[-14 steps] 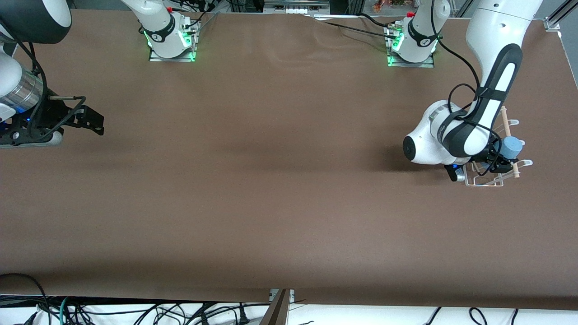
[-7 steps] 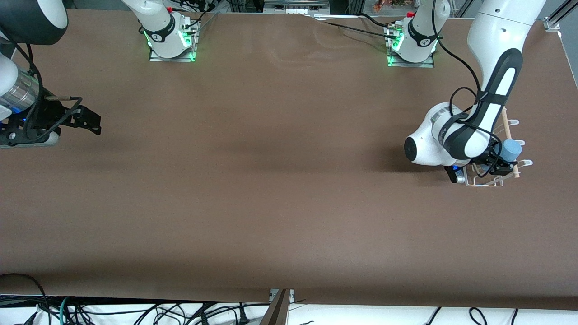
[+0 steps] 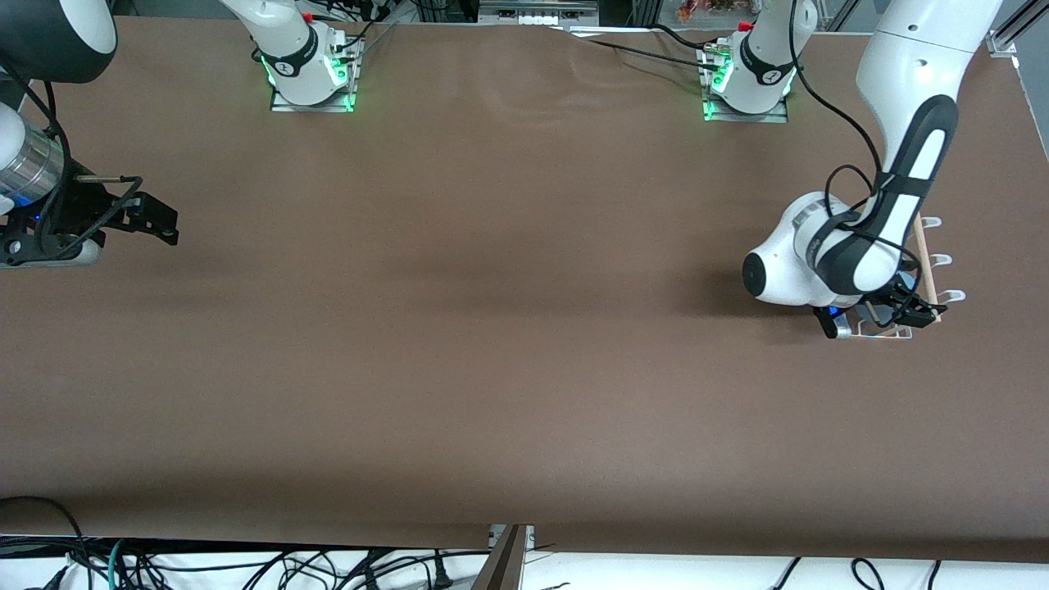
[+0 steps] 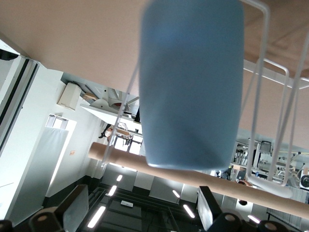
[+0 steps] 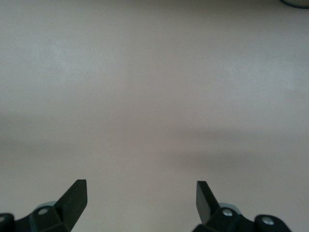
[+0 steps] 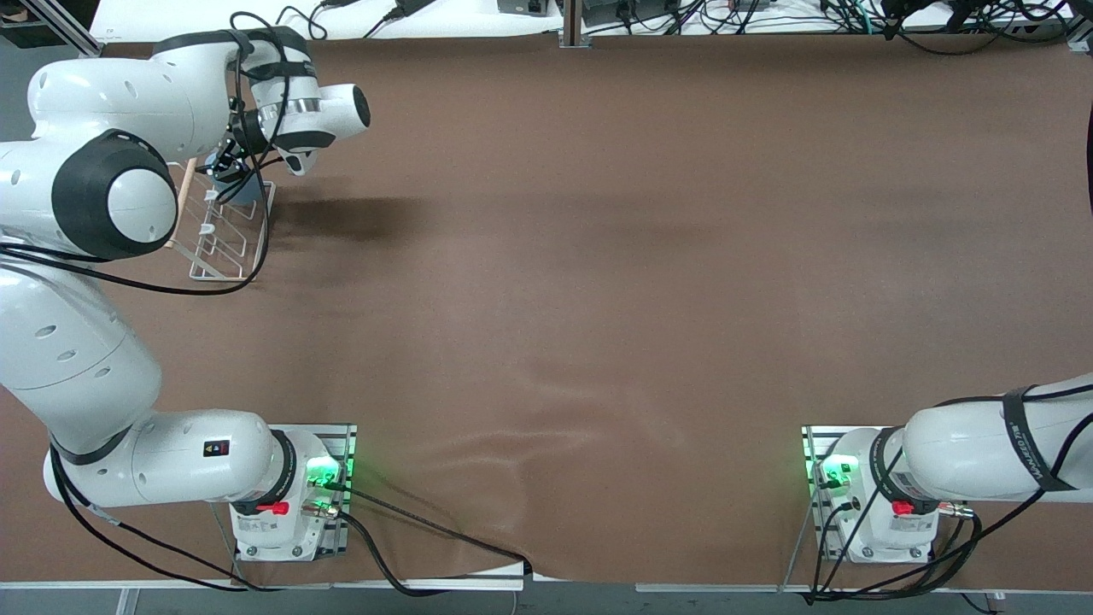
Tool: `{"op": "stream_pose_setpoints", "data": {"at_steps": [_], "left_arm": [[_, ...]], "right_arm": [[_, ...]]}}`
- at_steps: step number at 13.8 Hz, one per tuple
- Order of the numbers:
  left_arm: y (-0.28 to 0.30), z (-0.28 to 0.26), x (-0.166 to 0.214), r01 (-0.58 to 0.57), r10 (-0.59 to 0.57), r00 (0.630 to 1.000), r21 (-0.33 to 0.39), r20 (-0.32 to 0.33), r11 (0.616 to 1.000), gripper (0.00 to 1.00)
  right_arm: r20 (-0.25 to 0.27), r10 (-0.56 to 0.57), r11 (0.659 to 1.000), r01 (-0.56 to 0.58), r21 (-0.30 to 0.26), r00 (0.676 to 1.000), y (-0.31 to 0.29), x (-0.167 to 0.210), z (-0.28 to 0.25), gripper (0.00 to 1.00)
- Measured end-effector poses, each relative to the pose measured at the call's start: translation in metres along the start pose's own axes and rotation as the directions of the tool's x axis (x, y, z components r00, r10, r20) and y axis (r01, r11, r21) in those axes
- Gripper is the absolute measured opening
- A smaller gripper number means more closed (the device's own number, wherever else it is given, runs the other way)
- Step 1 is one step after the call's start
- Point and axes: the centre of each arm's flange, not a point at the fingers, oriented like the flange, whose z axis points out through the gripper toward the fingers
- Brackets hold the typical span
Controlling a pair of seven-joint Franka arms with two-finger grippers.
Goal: Transfer cup to left arm and place on rack
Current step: 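Lower the cup onto the rack pegs and open the left gripper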
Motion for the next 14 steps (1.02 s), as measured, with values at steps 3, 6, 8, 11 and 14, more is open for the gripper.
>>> {"op": "stream_pose_setpoints", "data": {"at_steps": [3, 6, 8, 11, 14], "left_arm": [[-0.025, -0.014, -0.021, 0.1, -0.113, 0.99, -0.149, -0.084, 0.984, 1.0], [-0.061, -0.039, -0.059, 0.197, -0.288, 0.937, -0.381, -0.2, 0.903, 1.0], [-0.078, -0.059, -0.08, 0.215, -0.396, 0.88, -0.522, -0.263, 0.825, 1.0], [-0.101, -0.095, -0.11, 0.222, -0.55, 0.774, -0.678, -0.315, 0.7, 1.0], [-0.117, -0.139, -0.16, 0.21, -0.631, 0.687, -0.733, -0.36, 0.647, 1.0]], "right_arm": [[0.0, 0.0, 1.0, 0.0, 0.0, 1.0, 0.0, 0.0, 0.0, 1.0], [0.0, 0.0, 1.0, 0.0, 0.0, 1.0, 0.0, 0.0, 0.0, 1.0], [0.0, 0.0, 1.0, 0.0, 0.0, 1.0, 0.0, 0.0, 0.0, 1.0], [0.0, 0.0, 1.0, 0.0, 0.0, 1.0, 0.0, 0.0, 0.0, 1.0], [0.0, 0.0, 1.0, 0.0, 0.0, 1.0, 0.0, 0.0, 0.0, 1.0]]}}
